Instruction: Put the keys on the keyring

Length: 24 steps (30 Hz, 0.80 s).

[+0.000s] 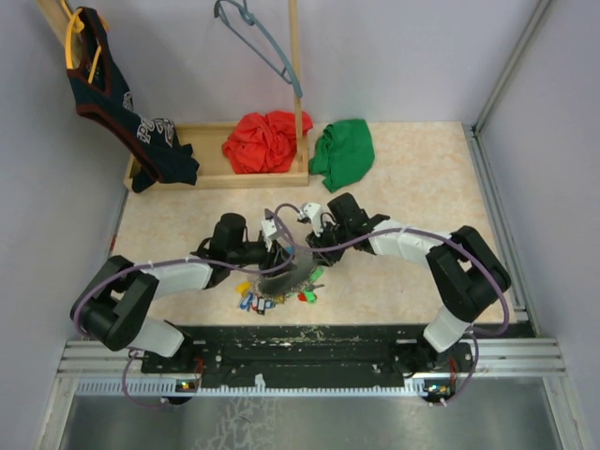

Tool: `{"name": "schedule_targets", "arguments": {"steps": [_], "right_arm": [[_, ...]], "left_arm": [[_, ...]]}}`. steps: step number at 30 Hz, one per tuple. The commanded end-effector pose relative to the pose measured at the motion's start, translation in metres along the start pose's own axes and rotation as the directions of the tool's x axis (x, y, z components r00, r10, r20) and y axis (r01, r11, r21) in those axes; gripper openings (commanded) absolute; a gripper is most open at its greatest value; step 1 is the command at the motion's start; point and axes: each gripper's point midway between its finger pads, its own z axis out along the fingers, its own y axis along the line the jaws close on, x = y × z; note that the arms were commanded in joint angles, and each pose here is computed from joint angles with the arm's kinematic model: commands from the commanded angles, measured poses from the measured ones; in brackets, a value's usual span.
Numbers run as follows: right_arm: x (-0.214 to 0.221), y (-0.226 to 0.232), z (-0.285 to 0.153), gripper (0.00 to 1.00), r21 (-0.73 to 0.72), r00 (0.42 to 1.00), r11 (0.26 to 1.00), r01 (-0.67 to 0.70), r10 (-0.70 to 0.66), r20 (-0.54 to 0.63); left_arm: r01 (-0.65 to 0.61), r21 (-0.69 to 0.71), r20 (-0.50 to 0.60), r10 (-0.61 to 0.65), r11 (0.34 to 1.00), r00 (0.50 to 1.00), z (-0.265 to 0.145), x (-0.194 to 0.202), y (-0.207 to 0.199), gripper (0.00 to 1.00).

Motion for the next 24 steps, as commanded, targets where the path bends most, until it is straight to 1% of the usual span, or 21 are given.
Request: {"name": "schedule_targets", "arguments": {"steps": [1, 3, 7, 14, 20, 24], "right_arm": [[-0.007, -0.001, -0.001, 0.33, -0.023, 1.000, 1.000, -0.013, 0.012, -0.026], [-0.008, -0.002, -0.001, 0.33, -0.024, 1.000, 1.000, -0.012, 0.011, -0.020], [0.005, -0.001, 0.009, 0.31, -0.053, 0.998, 0.998, -0.023, 0.021, -0.056], [0.008, -0.001, 0.018, 0.28, -0.076, 0.998, 0.997, -0.022, 0.018, -0.056], [-0.004, 0.009, 0.012, 0.26, -0.127, 1.000, 0.992, 0.015, -0.017, -0.009], [-0.013, 0.016, 0.006, 0.19, -0.154, 0.999, 0.987, 0.036, -0.031, 0.030]], "left_arm": [[0.103, -0.005, 0.013, -0.103, 0.995, 0.995, -0.001, 0.002, -0.008, 0.44], [0.118, -0.006, 0.004, -0.118, 0.993, 0.993, -0.001, 0.005, -0.009, 0.44], [0.150, -0.004, -0.023, -0.150, 0.989, 0.988, 0.004, 0.016, -0.011, 0.44], [0.177, -0.003, -0.057, -0.177, 0.984, 0.983, 0.012, 0.027, -0.010, 0.43], [0.207, -0.039, -0.104, -0.210, 0.977, 0.972, 0.016, 0.043, -0.003, 0.39], [0.225, -0.063, -0.131, -0.232, 0.972, 0.964, 0.018, 0.050, 0.002, 0.36]]}}
